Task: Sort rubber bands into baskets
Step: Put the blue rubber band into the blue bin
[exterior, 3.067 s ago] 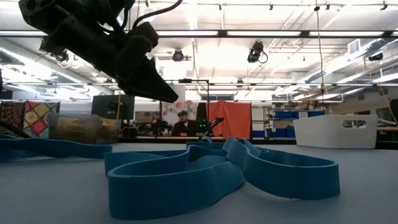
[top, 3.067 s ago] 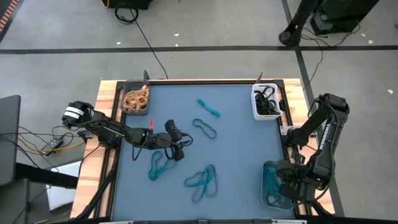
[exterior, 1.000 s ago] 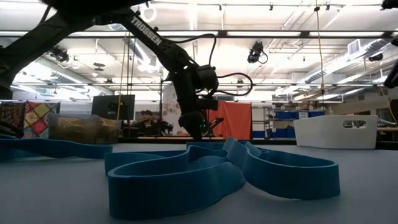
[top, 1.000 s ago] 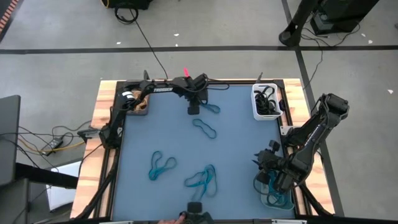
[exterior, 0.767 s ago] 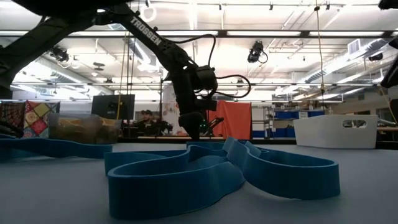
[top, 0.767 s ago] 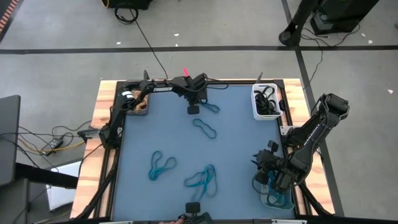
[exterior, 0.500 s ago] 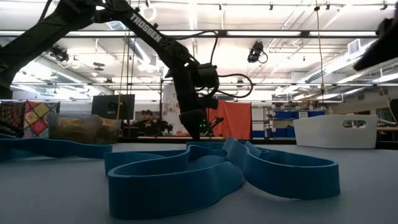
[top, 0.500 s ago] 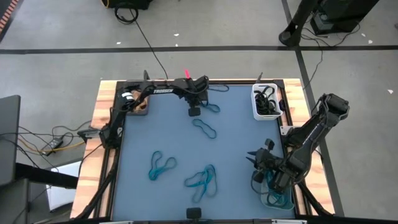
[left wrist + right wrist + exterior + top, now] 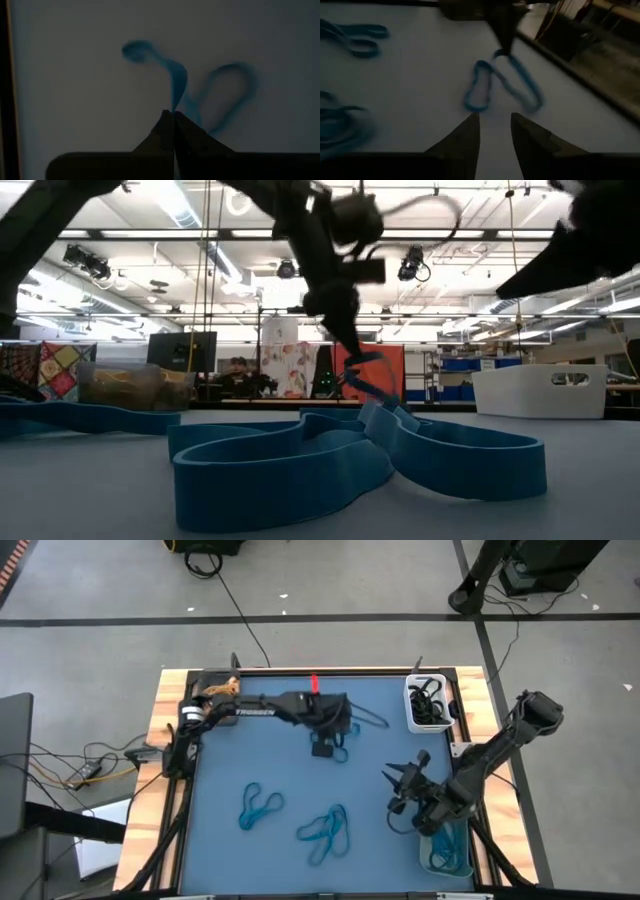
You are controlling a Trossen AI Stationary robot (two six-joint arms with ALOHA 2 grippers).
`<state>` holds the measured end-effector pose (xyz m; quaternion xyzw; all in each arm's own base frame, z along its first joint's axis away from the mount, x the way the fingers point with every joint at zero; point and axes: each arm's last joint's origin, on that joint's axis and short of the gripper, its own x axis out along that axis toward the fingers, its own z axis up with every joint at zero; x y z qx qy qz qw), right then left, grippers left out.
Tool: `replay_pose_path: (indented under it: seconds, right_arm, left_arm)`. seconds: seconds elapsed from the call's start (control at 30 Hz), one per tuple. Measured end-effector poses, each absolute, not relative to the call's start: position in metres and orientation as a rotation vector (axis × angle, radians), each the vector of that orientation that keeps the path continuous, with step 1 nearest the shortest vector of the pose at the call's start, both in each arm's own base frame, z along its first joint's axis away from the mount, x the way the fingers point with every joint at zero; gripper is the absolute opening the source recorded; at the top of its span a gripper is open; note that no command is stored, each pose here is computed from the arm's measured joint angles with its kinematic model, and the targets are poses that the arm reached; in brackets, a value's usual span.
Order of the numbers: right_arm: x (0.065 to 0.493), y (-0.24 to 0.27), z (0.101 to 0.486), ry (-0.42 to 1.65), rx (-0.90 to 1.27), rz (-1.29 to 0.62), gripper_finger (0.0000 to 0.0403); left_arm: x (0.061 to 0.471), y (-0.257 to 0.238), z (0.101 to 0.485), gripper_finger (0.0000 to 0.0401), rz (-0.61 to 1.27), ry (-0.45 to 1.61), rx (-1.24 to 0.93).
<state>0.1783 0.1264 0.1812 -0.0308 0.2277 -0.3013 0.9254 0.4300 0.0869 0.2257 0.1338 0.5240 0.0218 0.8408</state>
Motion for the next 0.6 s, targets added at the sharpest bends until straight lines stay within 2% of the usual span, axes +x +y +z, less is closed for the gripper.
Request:
replay_pose_path:
  seconds: [0.2, 0.47, 0.6]
  right_arm:
    - [0.199, 0.111, 0.171, 0.495, -0.208, -0.575, 0.0161]
    - [0.228, 0.092, 0.171, 0.533, -0.147, -0.281, 0.0224]
    - [0.235, 0.087, 0.174, 0.538, -0.133, -0.147, 0.0237]
  left_arm:
    - [0.442, 0.021, 0.234, 0.0, -0.052, 1.01, 0.399]
    - [0.443, -0.045, 0.236, 0.0, -0.057, 0.961, 0.567]
    - [0.441, -0.06, 0.236, 0.0, -0.058, 0.95, 0.573]
